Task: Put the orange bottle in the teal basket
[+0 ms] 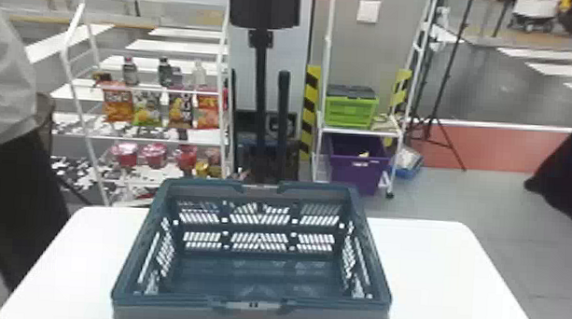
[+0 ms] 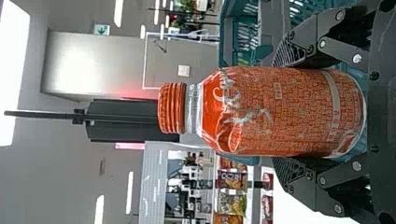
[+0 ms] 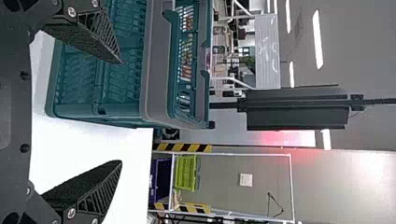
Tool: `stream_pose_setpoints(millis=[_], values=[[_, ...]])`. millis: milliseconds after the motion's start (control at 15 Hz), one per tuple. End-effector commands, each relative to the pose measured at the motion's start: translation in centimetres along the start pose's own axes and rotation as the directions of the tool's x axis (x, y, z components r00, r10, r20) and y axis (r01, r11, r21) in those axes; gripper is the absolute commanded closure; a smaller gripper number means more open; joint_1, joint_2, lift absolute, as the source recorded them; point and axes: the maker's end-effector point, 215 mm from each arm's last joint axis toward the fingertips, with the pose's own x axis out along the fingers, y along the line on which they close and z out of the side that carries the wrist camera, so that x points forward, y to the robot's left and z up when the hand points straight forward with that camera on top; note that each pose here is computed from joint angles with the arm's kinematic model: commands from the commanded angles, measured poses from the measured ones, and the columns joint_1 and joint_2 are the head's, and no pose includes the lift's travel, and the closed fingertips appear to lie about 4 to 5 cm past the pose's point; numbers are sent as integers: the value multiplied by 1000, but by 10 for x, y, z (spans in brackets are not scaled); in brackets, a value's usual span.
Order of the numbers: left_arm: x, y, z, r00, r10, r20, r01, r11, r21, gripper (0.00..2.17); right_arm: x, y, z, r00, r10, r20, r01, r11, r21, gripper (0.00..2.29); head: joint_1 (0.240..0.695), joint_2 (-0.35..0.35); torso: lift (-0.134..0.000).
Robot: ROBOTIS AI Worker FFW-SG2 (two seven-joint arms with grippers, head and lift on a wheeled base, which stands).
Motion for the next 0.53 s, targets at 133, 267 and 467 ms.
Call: stream_pose_setpoints(millis=[133,267,467], values=[[43,30,30,995,29,-100,-26,999,32,515,0,-4,-1,1000,-7,-4,7,1000,-3,130,499,0,0],[67,38,42,990,32,-140,-25,998,49,515,-1,-7,-2,1000,-17,-6,17,1000,-2,130,499,0,0],[105,38,58,986,17,-168,-7,998,61,515,-2,-10,-3,999,-34,-9,34,999,-2,127,499,0,0]])
